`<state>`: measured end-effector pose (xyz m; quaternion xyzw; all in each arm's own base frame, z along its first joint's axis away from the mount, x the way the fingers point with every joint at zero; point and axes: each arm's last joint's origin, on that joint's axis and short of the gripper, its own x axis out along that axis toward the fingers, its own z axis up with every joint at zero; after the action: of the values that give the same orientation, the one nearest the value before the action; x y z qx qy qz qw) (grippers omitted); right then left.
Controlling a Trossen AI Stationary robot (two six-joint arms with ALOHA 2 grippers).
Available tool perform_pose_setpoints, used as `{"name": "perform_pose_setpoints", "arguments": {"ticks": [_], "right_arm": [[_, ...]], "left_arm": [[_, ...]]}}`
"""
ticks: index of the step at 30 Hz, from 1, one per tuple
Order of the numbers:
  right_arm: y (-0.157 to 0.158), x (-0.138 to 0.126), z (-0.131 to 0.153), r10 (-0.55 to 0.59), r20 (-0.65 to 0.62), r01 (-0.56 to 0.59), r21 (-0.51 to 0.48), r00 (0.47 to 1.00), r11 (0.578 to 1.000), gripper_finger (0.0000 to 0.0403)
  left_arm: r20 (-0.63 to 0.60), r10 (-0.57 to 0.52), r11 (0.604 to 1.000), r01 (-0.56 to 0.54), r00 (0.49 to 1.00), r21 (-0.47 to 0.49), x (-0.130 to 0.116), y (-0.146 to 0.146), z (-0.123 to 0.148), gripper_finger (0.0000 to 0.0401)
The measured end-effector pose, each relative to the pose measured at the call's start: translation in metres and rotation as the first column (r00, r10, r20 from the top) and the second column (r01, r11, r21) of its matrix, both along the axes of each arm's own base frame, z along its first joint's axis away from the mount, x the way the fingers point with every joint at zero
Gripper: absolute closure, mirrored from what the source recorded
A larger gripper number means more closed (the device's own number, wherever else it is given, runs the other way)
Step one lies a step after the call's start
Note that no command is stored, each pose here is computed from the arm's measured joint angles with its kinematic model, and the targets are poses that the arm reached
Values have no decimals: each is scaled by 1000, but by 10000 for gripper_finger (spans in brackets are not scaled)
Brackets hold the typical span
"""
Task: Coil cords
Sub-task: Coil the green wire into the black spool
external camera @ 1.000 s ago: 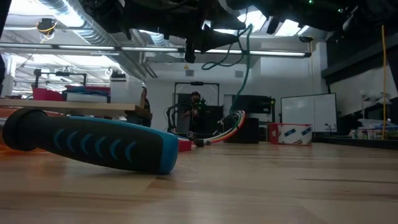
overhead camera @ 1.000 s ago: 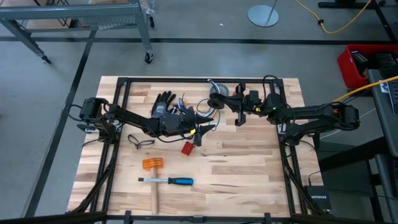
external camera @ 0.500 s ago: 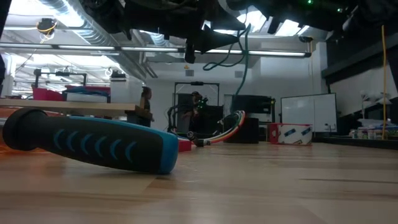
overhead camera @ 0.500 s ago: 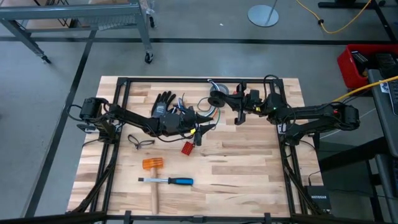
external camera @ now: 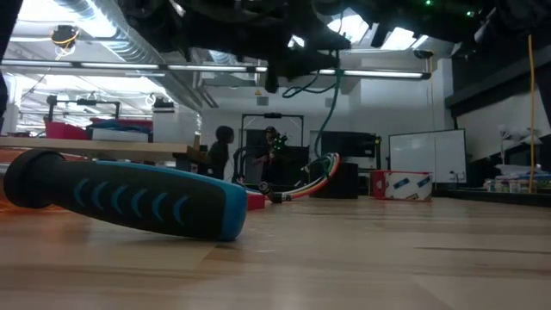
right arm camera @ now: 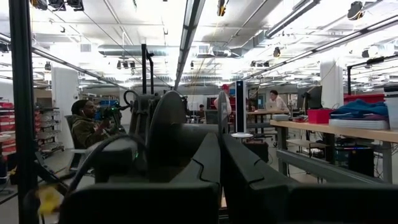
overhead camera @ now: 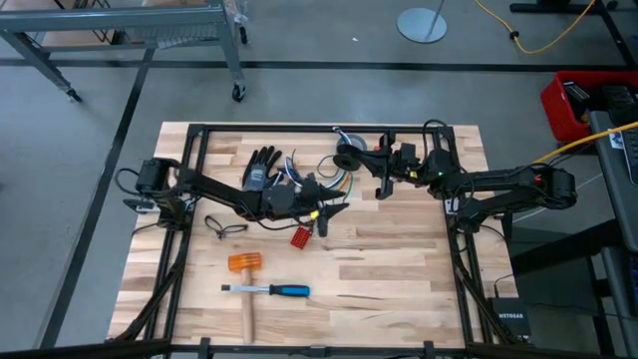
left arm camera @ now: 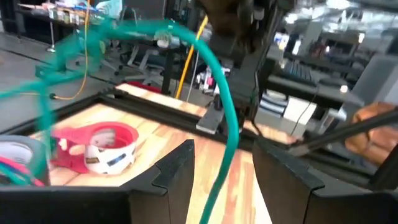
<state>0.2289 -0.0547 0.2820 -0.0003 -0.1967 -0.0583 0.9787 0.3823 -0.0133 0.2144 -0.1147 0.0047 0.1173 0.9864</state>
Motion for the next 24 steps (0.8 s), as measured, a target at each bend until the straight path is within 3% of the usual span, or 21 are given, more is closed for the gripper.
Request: {"name": "perform_pose_setpoints", "arguments": {"ticks": [5, 11, 15, 20, 24], "right_arm": [[0, 0, -1, 2, -7, -2, 1, 1000, 1000, 402], [0, 0, -1, 14, -14, -14, -5, 1000, 1000, 401], [0, 1, -1, 13, -14, -13, -5, 1000, 1000, 401], [0, 0, -1, 4, -17, -4, -28, 1000, 1000, 401], [-2, -1, 0, -5, -7, 5, -32, 1000, 999, 401]], "left_arm": [[-29, 11, 998, -9, 1000, 68, 18, 2, -7, 246], [-27, 16, 996, -14, 1000, 83, 20, 2, -5, 258], [-42, 12, 996, -9, 999, 87, 20, 1, -6, 301], [-81, 11, 998, -6, 997, 58, 19, -1, -11, 388], [-133, 10, 1000, -12, 991, -17, 18, -2, -18, 396]]}}
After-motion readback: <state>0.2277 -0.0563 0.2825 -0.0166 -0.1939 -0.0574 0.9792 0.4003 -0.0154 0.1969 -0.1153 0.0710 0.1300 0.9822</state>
